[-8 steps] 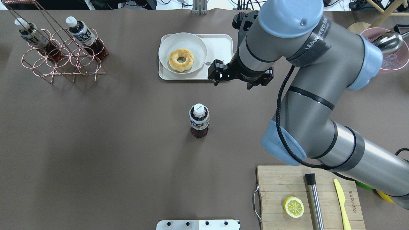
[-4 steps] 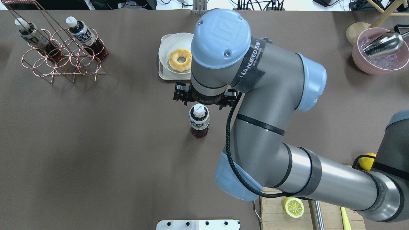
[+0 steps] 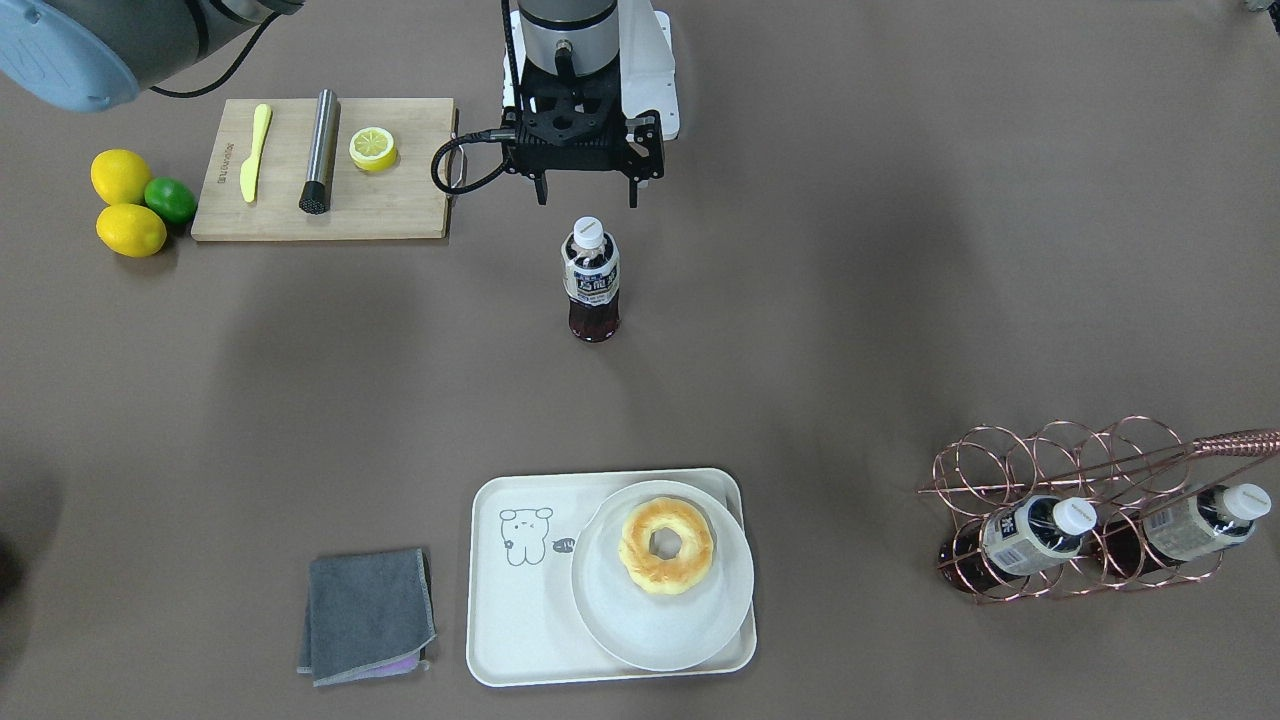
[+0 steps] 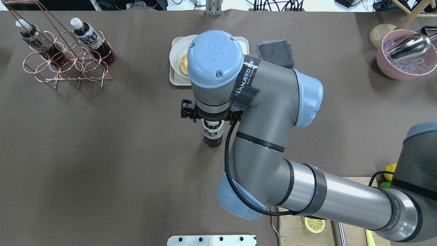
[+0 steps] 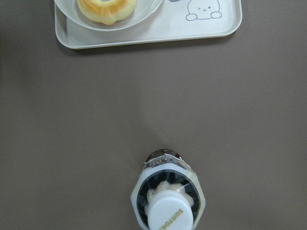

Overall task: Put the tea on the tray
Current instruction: 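Lower the right gripper onto the tea bottle cap and grasp it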

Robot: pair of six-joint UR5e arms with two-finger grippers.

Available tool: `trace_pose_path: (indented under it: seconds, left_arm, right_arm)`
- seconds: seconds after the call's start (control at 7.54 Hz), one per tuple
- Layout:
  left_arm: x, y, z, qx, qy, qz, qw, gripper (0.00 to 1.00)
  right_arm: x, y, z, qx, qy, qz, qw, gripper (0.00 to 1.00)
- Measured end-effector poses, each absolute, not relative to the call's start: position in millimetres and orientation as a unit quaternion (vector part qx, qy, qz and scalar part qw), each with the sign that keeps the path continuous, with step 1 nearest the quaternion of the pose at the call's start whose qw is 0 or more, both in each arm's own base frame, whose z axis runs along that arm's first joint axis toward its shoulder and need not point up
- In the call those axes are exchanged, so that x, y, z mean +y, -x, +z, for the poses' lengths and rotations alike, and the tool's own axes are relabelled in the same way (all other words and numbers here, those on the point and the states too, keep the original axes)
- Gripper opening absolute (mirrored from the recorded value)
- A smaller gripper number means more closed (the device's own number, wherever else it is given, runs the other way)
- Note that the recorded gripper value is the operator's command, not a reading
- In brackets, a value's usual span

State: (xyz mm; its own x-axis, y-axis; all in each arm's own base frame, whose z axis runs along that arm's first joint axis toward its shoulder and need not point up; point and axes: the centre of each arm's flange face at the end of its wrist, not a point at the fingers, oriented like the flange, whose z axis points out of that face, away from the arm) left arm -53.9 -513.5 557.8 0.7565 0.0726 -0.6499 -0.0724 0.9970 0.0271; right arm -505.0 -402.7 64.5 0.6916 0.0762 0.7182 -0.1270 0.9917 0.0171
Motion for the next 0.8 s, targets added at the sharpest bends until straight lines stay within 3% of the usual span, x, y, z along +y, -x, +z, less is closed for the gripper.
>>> trace_pose_path:
  seconds: [0.13,0.8]
  left_arm:
    - [-513.4,50.8,556.8,0.366,0.003,0.035,0.930,0.98]
    - [-514.1,48.0,555.6,0.384,0.004,0.033,0.923,0.98]
  right_arm:
    - [-406.2,508.6,69.0,-0.387,-0.037,0.049,0.920,0.70]
    - [-412.4,511.9,74.8,-0.386,-0.040,0.047,0.920,0.70]
